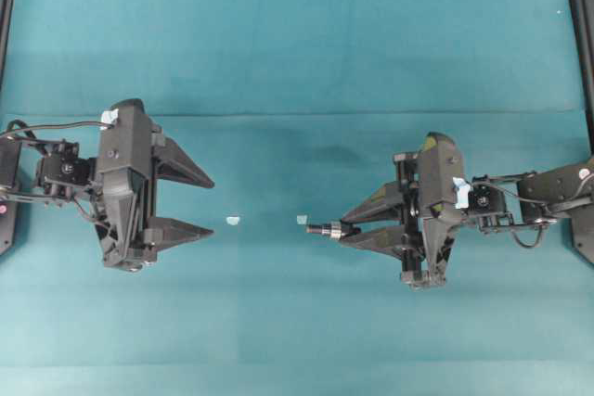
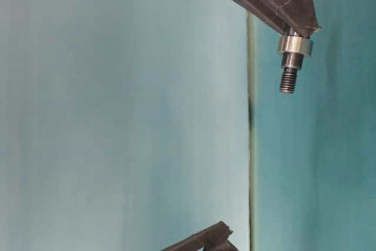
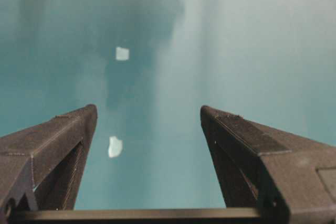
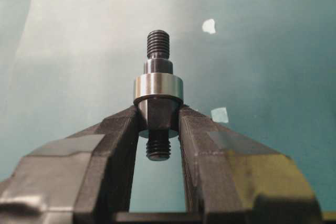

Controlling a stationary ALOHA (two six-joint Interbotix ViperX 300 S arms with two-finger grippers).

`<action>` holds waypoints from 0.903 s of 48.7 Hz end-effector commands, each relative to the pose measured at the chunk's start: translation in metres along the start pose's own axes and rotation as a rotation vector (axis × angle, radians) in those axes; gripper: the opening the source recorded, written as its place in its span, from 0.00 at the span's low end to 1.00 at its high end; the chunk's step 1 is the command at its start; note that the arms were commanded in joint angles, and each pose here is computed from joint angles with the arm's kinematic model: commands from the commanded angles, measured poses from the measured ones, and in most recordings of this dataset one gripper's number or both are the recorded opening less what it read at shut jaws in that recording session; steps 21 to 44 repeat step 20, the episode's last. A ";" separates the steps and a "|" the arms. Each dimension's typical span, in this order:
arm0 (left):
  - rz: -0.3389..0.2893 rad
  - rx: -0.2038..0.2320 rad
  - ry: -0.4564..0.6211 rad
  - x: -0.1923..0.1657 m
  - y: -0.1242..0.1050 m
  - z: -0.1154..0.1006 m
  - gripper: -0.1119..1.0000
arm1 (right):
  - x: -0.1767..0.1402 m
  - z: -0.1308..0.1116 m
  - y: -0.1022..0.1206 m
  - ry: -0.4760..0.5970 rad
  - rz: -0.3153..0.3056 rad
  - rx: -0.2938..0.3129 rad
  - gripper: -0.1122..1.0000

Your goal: Insert the washer onto the shaft with both hands.

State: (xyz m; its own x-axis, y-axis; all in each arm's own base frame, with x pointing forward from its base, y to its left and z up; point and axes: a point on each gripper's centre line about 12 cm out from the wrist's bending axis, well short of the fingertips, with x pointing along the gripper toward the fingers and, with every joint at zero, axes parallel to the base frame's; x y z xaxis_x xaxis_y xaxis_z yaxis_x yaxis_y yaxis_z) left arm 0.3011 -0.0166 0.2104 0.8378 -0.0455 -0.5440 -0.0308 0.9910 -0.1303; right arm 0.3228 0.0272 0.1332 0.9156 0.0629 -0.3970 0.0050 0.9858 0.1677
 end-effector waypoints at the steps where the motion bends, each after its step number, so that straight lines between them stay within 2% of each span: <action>1: -0.003 0.000 -0.020 -0.001 -0.001 0.006 0.88 | 0.000 0.005 0.002 -0.019 0.007 0.001 0.10; 44: -0.003 0.000 -0.018 -0.001 -0.001 0.005 0.88 | 0.000 0.005 0.002 -0.019 0.006 0.004 0.10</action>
